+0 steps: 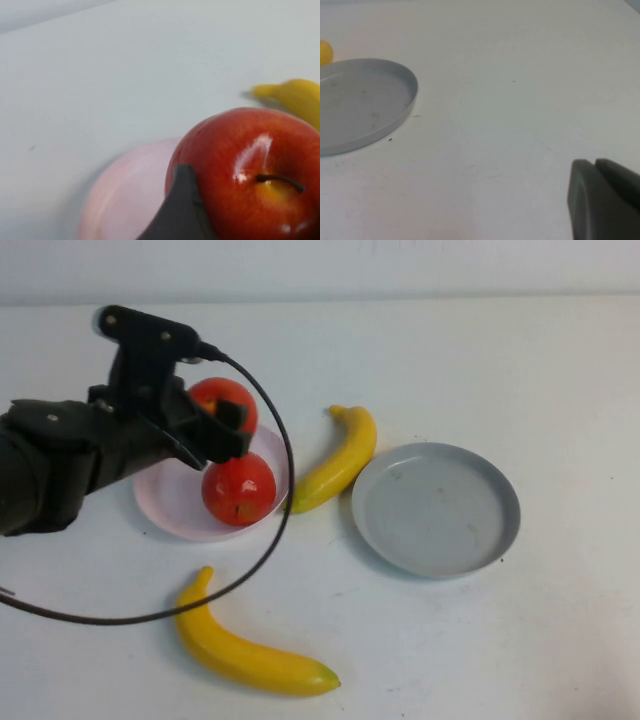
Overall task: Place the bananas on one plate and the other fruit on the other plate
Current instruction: Put one type of fruit in the left plate
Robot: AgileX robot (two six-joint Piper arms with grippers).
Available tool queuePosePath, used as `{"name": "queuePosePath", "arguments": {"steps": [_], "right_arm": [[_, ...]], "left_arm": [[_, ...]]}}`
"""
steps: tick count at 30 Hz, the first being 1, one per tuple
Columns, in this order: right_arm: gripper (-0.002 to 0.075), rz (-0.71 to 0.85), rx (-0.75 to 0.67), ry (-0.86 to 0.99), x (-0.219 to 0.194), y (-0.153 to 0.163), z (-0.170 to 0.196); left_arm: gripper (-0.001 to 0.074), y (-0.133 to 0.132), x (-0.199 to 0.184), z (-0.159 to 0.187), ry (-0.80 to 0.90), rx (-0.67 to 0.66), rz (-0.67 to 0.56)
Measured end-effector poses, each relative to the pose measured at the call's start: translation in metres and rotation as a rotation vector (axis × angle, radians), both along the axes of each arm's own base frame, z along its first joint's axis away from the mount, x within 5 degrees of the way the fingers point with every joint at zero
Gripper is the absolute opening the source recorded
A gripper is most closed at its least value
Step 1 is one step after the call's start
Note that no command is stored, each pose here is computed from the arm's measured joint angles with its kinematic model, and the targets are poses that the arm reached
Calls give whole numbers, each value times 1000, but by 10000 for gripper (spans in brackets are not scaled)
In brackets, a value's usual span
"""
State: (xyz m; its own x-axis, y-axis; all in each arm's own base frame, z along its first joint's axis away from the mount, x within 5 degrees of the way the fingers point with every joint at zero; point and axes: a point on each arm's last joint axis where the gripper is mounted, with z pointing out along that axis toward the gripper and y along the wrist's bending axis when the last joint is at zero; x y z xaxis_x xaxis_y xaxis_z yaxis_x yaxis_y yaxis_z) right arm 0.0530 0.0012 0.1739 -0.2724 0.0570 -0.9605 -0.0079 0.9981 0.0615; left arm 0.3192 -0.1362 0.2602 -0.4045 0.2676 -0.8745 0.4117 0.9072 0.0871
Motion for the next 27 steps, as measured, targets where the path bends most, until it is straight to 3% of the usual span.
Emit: {"name": "queuePosePath", "arguments": {"steps": [4, 9, 16, 22, 27], "right_arm": [[-17, 0, 0, 0, 0, 0, 0], [-17, 0, 0, 0, 0, 0, 0], [-17, 0, 0, 0, 0, 0, 0], [-17, 0, 0, 0, 0, 0, 0], [-17, 0, 0, 0, 0, 0, 0]], "left_arm": [[526, 30, 12, -2, 30, -70, 138], [526, 53, 22, -14, 78, -92, 202], [527, 53, 31, -41, 167, -98, 189], [662, 51, 34, -57, 211, -88, 184], [668, 51, 33, -54, 207, -98, 179]]}}
